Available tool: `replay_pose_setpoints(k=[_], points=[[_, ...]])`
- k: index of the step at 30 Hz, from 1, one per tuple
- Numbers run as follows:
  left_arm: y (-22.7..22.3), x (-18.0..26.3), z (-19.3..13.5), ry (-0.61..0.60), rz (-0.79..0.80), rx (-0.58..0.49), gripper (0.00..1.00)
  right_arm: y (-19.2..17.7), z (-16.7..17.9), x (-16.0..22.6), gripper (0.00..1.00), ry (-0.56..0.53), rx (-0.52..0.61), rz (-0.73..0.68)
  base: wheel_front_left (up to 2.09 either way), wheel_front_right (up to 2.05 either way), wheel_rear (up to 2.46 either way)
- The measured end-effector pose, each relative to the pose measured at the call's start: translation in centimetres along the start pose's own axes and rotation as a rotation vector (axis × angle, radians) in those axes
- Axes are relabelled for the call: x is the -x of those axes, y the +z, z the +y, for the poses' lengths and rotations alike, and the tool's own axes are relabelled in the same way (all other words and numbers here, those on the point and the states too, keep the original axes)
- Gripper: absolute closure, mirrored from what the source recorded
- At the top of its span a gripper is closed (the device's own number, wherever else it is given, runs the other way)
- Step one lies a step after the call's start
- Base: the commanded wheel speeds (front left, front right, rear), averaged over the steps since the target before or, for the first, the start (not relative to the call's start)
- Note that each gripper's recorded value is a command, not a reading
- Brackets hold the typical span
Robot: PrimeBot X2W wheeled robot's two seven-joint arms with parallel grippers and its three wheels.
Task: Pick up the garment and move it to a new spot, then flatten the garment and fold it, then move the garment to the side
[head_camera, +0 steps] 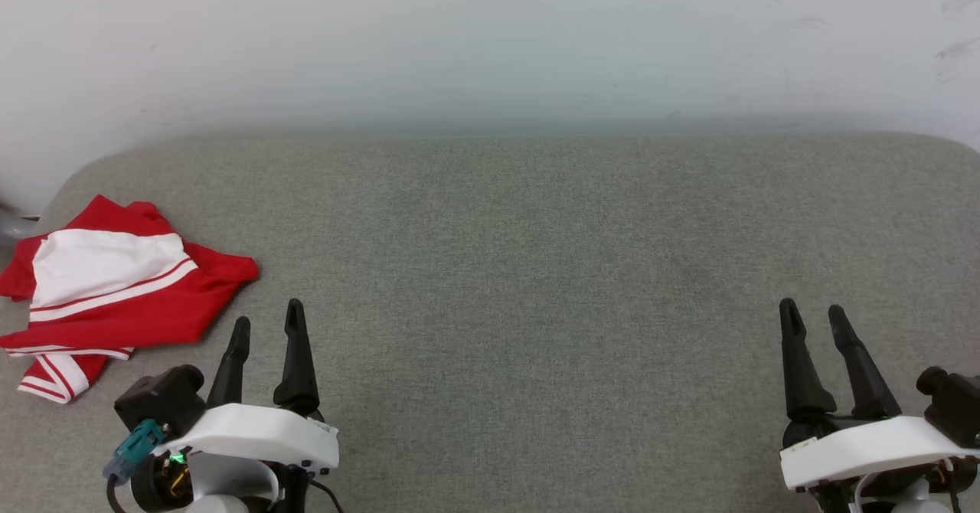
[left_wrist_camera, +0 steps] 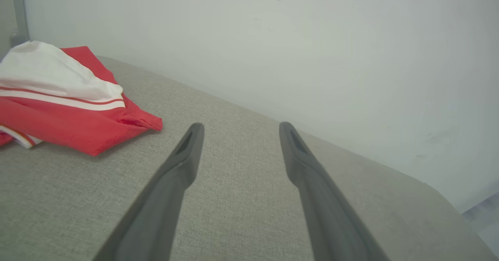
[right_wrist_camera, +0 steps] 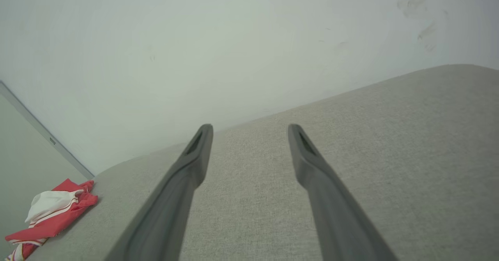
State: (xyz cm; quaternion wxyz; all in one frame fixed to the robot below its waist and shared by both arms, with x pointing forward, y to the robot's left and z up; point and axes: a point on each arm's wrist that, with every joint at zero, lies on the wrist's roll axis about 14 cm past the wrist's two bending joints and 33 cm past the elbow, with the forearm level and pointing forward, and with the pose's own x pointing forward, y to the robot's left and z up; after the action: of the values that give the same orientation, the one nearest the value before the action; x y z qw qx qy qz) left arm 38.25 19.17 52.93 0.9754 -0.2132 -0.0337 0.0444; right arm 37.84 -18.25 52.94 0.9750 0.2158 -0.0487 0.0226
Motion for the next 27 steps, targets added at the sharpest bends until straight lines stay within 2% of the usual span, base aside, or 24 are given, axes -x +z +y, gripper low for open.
replay_pose_setpoints(k=[13,27], points=[[0.6,0.1,-0.8,-0.032,-0.043,-0.154,0.0,0.1,0.5,0.2,0.0,0.029,0.146,-0.013,0.0,0.0,0.0],[1.0,0.4,-1.7,-0.065,-0.086,-0.275,0.0,0.5,0.8,0.1,0.0,0.047,0.249,-0.036,0.0,0.0,0.0]])
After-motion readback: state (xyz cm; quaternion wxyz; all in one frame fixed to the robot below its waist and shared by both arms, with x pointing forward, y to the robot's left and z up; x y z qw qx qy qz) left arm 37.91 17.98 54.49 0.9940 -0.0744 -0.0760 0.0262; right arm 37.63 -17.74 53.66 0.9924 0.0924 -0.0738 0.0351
